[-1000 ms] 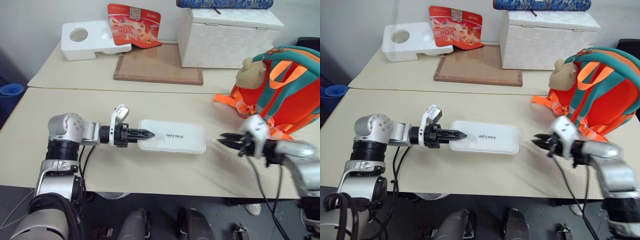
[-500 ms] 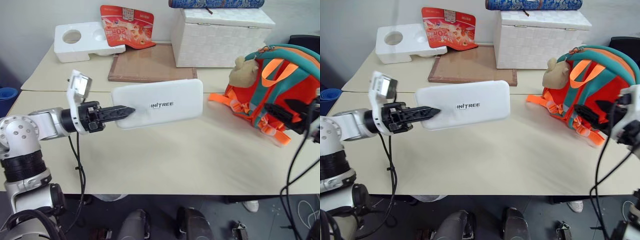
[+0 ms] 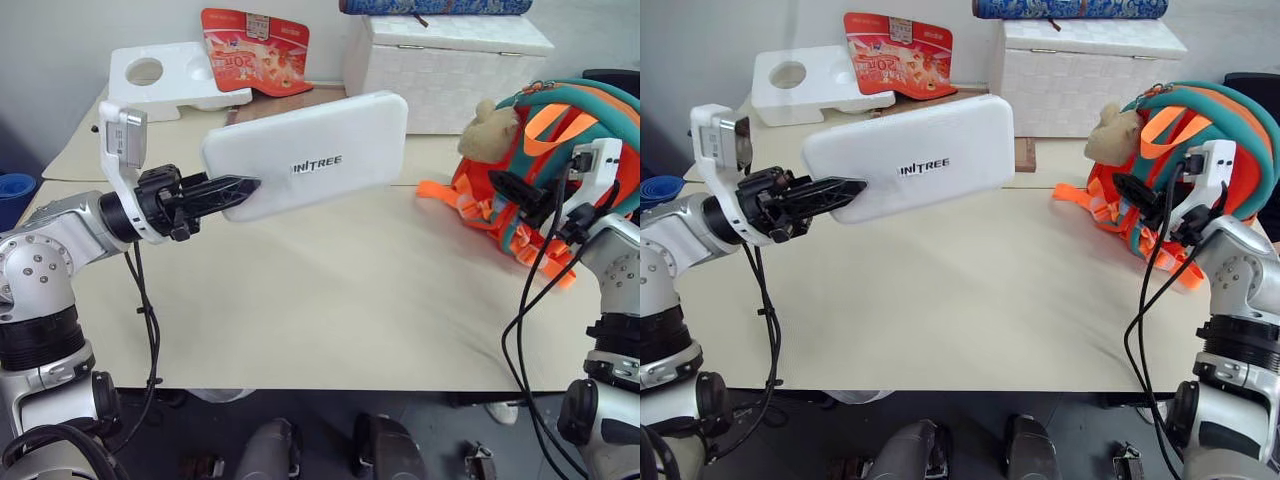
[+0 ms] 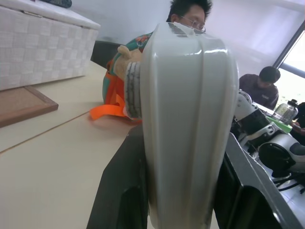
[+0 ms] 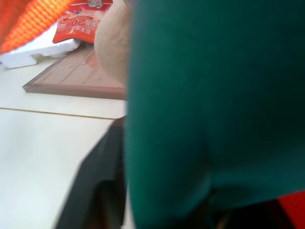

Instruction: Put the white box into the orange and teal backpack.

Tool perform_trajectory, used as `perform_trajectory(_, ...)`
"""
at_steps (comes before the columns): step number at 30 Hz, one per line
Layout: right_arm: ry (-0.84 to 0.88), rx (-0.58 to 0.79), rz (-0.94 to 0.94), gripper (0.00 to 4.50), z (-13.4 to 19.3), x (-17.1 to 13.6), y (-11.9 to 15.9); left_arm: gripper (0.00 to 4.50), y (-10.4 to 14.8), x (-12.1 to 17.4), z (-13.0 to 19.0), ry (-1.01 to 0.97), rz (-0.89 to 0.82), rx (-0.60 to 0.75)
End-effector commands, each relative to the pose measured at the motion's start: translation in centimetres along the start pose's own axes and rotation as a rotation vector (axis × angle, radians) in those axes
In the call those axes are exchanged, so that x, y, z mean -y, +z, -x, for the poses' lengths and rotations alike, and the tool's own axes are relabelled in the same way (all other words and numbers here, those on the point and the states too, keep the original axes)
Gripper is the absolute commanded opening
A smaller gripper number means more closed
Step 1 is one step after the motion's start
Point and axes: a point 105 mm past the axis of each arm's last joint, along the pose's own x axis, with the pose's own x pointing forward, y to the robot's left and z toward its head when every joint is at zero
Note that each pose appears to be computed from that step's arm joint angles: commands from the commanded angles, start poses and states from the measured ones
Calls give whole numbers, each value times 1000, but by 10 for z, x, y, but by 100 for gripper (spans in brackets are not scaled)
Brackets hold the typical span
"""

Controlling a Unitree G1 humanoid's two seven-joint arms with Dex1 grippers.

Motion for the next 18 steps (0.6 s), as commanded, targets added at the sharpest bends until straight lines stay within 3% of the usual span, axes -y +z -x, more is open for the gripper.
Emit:
perform_trajectory(1,206,48,47,42,2,-37,20,123,17,3,7,10,-72,39)
perform_trajectory(3,359,25,44,5,7,-64,21,123,17,2,8,10,-79,31)
perform_trajectory(7,723,-84,69,5,39,-127,24,123,22,-1,10,8,-103,15)
perform_trajectory(10,897,-170,57,5,68,-154,27,123,28,-5,11,10,-119,15)
perform_trajectory(14,1000,-255,56,5,95,-169,36,123,33,-6,10,-14,-150,-2)
perform_trajectory(18,983,-300,52,5,102,-167,38,123,31,2,3,-94,-161,-27)
